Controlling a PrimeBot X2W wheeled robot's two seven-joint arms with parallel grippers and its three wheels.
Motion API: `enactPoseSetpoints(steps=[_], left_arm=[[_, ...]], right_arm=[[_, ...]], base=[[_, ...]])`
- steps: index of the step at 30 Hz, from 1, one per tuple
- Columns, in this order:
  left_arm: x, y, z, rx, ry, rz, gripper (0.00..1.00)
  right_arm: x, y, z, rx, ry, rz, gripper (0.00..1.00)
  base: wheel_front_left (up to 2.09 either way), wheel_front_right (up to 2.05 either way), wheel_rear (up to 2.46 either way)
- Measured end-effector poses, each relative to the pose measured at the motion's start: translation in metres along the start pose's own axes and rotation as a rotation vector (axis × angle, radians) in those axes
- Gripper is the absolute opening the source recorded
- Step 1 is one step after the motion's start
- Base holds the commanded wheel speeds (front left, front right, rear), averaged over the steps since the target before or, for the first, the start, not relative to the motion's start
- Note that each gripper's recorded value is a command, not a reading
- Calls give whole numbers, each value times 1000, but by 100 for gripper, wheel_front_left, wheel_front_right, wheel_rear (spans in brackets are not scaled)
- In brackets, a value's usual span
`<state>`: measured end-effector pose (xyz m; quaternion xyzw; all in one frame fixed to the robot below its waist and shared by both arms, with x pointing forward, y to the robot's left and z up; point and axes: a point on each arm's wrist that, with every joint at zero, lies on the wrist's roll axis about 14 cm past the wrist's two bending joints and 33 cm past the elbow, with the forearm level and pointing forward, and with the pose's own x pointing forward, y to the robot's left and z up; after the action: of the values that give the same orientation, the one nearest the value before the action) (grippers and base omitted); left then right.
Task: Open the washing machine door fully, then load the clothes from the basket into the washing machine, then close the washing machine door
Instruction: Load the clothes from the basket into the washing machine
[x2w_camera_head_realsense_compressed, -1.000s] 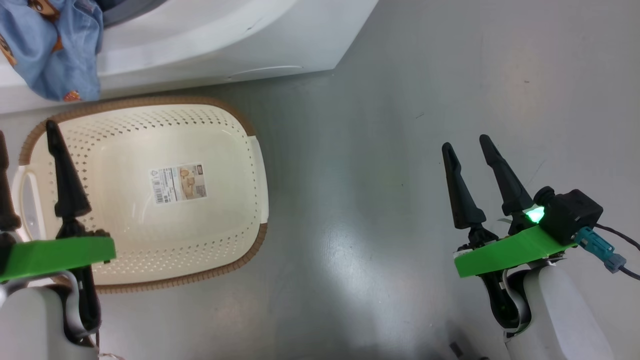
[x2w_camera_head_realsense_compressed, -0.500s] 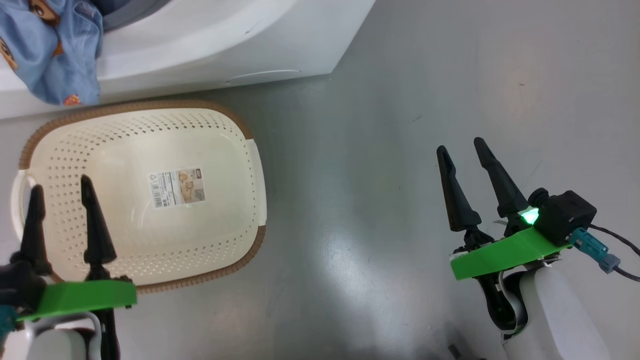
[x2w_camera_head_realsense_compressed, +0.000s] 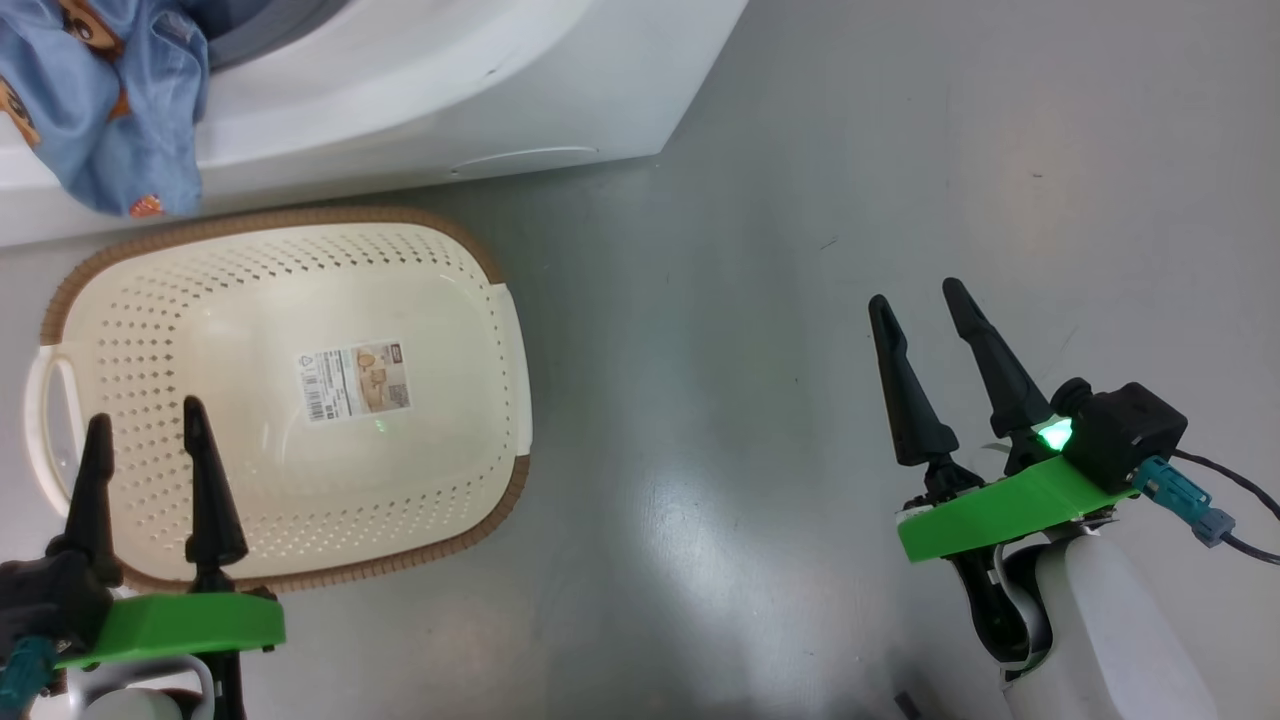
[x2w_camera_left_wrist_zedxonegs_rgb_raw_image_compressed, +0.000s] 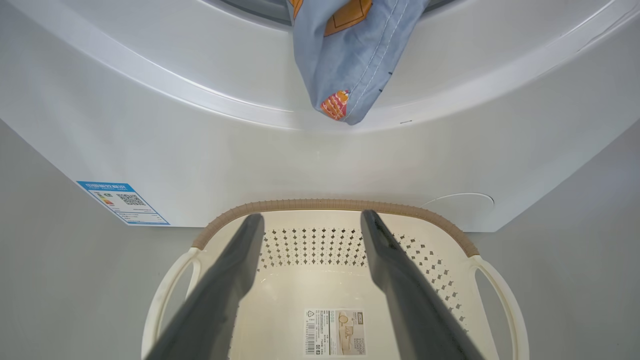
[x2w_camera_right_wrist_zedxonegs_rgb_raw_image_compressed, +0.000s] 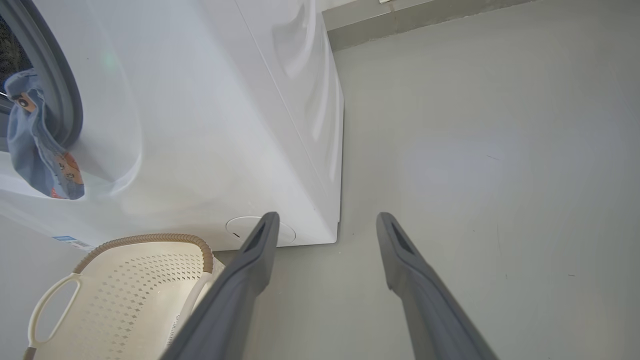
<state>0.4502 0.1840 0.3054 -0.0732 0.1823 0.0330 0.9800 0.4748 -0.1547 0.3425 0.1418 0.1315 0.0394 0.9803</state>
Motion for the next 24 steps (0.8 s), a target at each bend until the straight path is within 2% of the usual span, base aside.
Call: enactPoseSetpoints(steps=[15,24], left_arm=[[4,-3,5,3,-15,-15,100],[41,-16,69,6,-191,-60,100]], right_arm=[[0,0,0,0,1,-1,100],[-2,-1,3,-2,-5,-2,100]], base=[[0,0,0],[0,0,0]])
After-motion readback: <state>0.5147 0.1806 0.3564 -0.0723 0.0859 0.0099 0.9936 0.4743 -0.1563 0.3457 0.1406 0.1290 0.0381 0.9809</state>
